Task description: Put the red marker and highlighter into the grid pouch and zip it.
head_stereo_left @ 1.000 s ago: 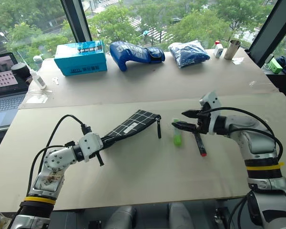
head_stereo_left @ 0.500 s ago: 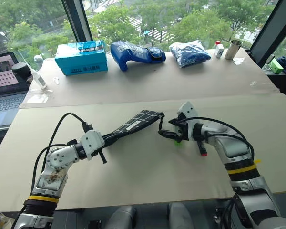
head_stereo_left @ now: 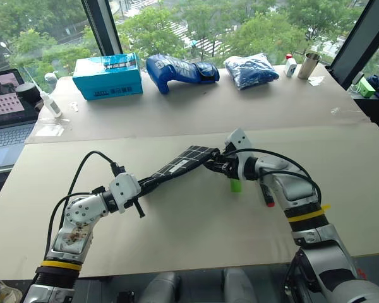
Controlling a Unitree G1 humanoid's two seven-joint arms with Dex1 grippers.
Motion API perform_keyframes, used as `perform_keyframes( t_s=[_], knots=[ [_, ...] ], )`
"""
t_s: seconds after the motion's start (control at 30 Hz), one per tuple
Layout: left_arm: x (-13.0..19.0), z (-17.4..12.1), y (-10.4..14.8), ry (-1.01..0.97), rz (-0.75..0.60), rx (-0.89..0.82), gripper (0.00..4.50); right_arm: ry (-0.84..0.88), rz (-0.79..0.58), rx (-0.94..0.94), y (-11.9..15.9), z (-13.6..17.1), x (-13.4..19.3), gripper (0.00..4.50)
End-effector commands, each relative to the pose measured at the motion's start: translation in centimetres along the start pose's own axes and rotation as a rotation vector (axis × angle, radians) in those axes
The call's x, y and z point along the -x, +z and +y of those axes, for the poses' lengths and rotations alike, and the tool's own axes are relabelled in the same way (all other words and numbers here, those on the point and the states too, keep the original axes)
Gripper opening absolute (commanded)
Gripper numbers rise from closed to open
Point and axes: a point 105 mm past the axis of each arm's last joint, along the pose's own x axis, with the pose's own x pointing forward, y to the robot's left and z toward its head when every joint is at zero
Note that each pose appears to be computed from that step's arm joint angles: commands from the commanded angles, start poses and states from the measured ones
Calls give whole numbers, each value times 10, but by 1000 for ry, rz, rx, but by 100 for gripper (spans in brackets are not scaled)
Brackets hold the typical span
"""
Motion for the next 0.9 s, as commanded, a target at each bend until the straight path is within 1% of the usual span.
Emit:
perform_keyframes(
  t_s=[0.03, 0.13, 0.27, 0.53, 0.63, 0.73, 0.83, 0.9],
  knots=[
    [-2, 3, 11, 13, -37, -31, 0, 52, -51, 56, 17, 10, 5, 8],
    [-2, 3, 10, 16, -35, -31, 0, 95, -52, 70, 19, 18, 7, 3],
    [-4, 5, 10, 25, -34, -33, 0, 200, -18, 115, 17, 38, 8, 3],
    [-7, 3, 10, 29, -41, -29, 0, 318, 90, 273, -2, 68, -5, 3],
    [-7, 2, 11, 30, -44, -27, 0, 326, 77, 299, 5, 71, -11, 3],
    [-7, 1, 11, 31, -44, -24, 0, 352, 19, 281, 23, 73, -12, 3],
    [-6, 0, 10, 30, -42, -21, 0, 479, -35, 267, 38, 95, -7, 3],
    [-6, 0, 10, 25, -41, -19, 0, 579, -22, 292, 37, 113, -5, 3]
  ],
)
